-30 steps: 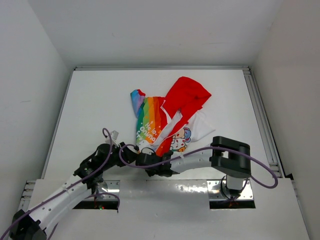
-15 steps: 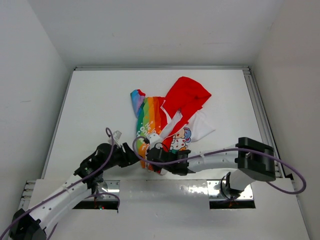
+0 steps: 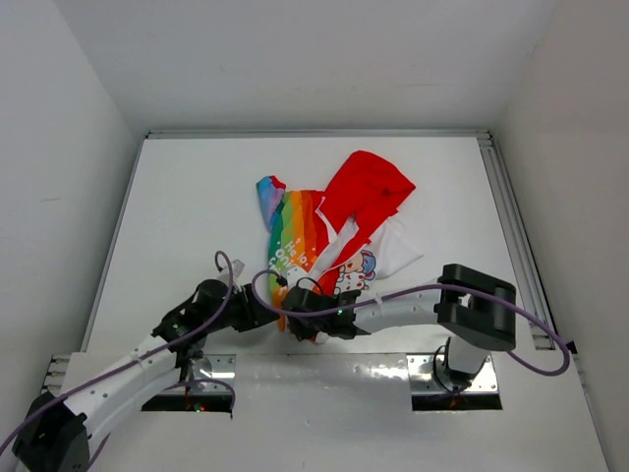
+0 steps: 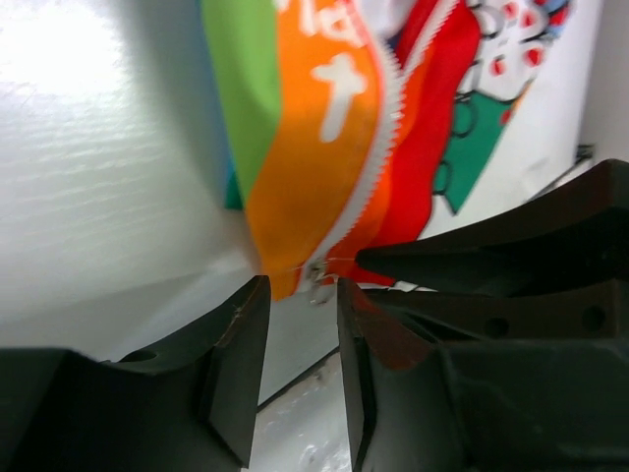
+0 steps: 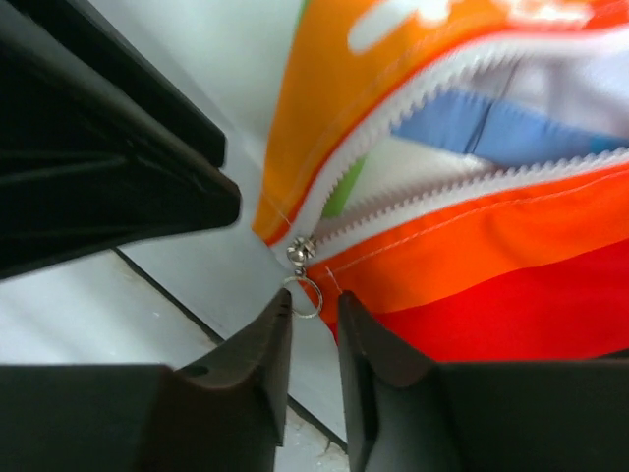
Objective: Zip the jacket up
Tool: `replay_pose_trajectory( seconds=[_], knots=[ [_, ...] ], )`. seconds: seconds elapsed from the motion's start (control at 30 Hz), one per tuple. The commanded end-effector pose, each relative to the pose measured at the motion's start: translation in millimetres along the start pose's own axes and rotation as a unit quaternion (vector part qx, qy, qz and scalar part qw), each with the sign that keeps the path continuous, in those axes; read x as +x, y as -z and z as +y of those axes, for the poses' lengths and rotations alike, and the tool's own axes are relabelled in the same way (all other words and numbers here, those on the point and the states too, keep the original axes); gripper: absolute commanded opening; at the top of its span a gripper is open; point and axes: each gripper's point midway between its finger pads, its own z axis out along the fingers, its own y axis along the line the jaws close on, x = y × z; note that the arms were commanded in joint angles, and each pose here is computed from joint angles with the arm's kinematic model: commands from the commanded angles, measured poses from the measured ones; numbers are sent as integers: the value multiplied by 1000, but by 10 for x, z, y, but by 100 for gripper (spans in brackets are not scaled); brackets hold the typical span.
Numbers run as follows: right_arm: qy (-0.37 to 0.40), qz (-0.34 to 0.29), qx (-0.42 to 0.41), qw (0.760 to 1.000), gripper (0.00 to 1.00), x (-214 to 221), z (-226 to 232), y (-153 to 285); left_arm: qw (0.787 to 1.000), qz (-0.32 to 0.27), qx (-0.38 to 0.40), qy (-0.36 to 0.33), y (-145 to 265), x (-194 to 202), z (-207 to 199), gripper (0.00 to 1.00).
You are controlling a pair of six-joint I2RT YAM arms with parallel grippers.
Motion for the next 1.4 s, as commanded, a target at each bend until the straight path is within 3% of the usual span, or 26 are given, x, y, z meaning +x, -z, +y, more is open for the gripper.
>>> replay_pose_trajectory(
  seconds=[0.0, 0.27, 0.47, 0.53, 0.63, 0.73, 0.87, 1.17, 1.37],
  knots=[
    [5, 15, -21, 1000, 26, -13, 154, -20, 998, 39, -45, -4, -62, 328, 440, 31],
    [9, 44, -15, 999, 36, 116, 161, -151, 999, 23, -47, 4, -67, 282, 439, 30],
    [65, 50, 44, 996, 38, 166, 25, -165, 997, 9, -76, 19, -56, 232, 522, 36],
    [90, 58, 76, 991, 37, 202, -52, -185, 996, 2, -85, 29, -48, 210, 537, 37],
    [117, 52, 113, 985, 25, 229, -156, -215, 994, -17, -98, 40, -32, 150, 574, 37],
    [122, 55, 140, 981, 19, 281, -253, -241, 994, -35, -92, 55, -35, 100, 550, 38],
    [103, 32, 126, 986, 0, 269, -236, -232, 994, -32, -90, 54, -32, 109, 544, 38],
    [21, -94, 24, 995, 0, -317, 126, 136, 998, -19, -51, 44, -53, 109, 368, 38],
    [-8, -104, -3, 995, 0, -413, 135, 207, 998, -13, -40, 46, -63, 154, 362, 38]
  ],
)
